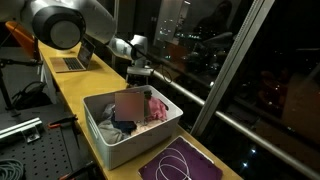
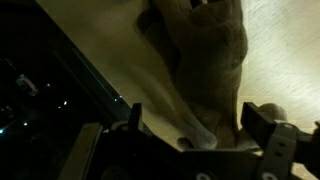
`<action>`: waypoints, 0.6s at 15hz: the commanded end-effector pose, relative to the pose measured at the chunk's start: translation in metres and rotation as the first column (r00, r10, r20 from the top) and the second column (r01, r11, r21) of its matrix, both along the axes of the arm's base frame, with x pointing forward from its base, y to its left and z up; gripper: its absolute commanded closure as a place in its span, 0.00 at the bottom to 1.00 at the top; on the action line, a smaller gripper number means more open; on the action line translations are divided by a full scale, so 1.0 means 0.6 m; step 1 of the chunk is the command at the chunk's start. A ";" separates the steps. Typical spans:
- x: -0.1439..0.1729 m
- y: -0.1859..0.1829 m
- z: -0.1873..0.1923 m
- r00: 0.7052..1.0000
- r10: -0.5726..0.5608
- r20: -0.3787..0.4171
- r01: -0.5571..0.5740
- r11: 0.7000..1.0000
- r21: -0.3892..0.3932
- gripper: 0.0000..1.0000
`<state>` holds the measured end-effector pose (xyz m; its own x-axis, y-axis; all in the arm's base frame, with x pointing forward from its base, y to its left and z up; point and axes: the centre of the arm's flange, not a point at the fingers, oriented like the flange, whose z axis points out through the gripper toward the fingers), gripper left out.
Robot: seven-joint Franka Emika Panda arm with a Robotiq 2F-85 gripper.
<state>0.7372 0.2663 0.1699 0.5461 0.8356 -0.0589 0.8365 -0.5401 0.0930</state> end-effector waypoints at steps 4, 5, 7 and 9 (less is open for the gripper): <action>0.045 0.015 -0.057 0.997 -0.007 -0.083 0.011 0.999 0.051 0.28; 0.042 0.013 -0.064 0.996 -0.008 -0.089 0.013 0.999 0.053 0.32; 0.039 0.011 -0.070 0.995 -0.010 -0.097 0.016 0.998 0.058 0.39; 0.035 0.010 -0.068 0.995 -0.014 -0.094 0.020 0.998 0.063 0.54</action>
<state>0.7383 0.2638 0.1274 0.5636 0.8227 -0.0740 0.8254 -0.5644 0.0119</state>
